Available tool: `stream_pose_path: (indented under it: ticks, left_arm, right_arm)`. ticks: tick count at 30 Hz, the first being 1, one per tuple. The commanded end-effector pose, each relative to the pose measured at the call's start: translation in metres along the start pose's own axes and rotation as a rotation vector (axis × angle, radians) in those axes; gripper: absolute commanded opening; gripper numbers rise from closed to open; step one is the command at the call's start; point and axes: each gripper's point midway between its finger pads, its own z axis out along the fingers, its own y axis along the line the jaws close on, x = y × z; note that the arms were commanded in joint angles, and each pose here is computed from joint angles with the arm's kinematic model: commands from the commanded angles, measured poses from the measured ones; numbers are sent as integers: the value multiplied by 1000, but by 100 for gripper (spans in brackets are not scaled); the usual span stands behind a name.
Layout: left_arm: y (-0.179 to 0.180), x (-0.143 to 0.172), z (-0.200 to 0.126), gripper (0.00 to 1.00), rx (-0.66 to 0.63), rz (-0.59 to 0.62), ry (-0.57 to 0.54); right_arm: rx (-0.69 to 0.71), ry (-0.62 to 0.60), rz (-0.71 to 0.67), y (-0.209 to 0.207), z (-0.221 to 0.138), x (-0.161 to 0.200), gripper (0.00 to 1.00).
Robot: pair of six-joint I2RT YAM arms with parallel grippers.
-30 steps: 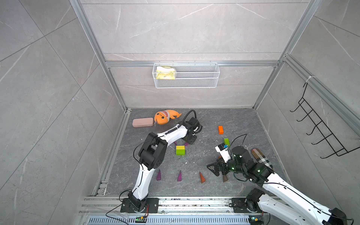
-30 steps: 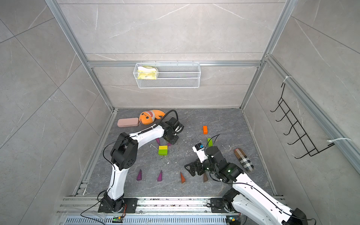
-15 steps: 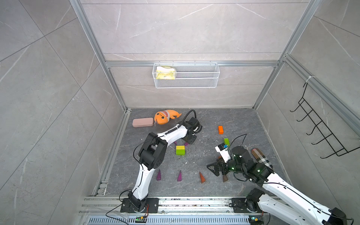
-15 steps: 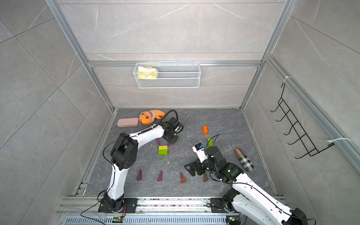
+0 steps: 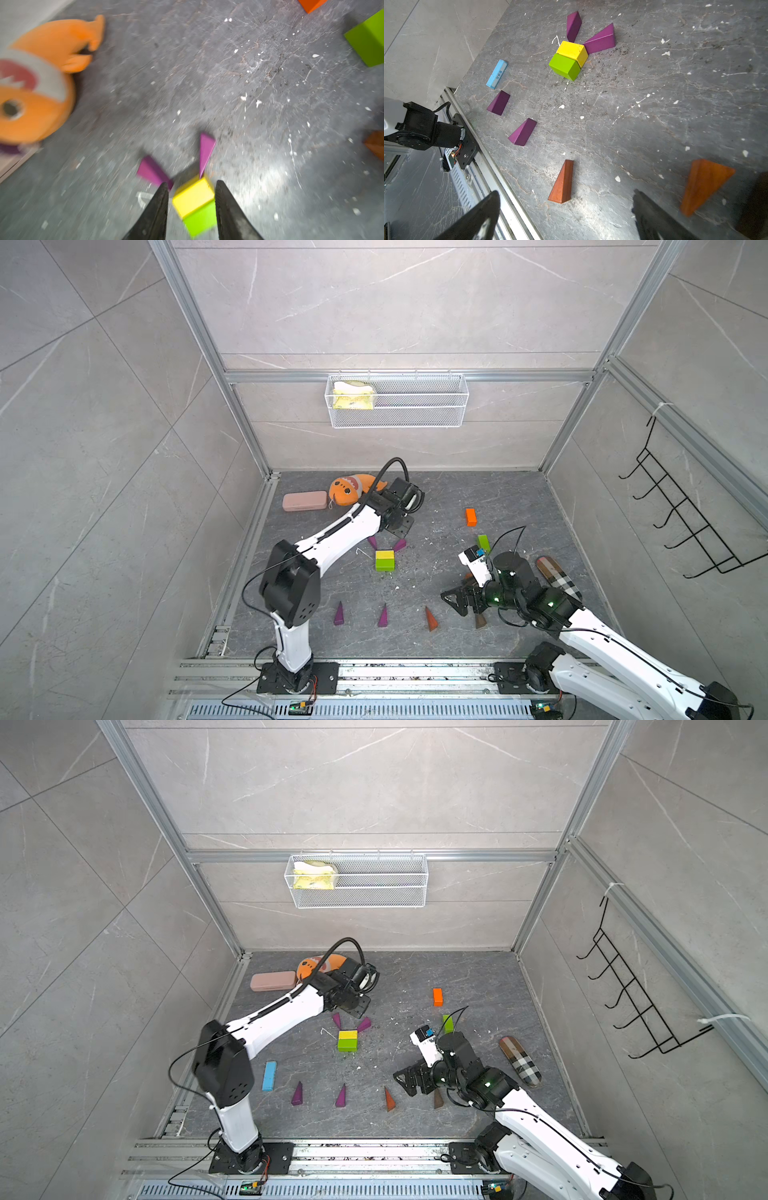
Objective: Assemble a small pinwheel with building blocks
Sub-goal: Assemble the building block at the center of the board, then pick up the building block from the center of the board.
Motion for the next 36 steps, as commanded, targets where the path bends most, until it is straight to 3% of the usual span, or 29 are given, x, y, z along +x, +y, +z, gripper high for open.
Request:
stream_pose_path:
  ticks: [1,11,17,26,36]
  left_arm:
    - [26,58,-27,40,-92,-169,90]
    - [40,207,-70,44,-158,-533,281]
    - [29,260,-68,46,-143,-633,393]
    - [18,295,-50,49,-198,-650,493]
    - [15,289,-31,48,-165,-628,423]
  right_arm:
    - [-14,-6,-24,0,2,2,100]
    - [-58,-3,-39,8,1,3,100]
    - [-91,-8,-43,12,2,4,100]
    - [-110,-16,-50,16,0,4,100]
    - [-112,-15,-51,16,0,4,100]
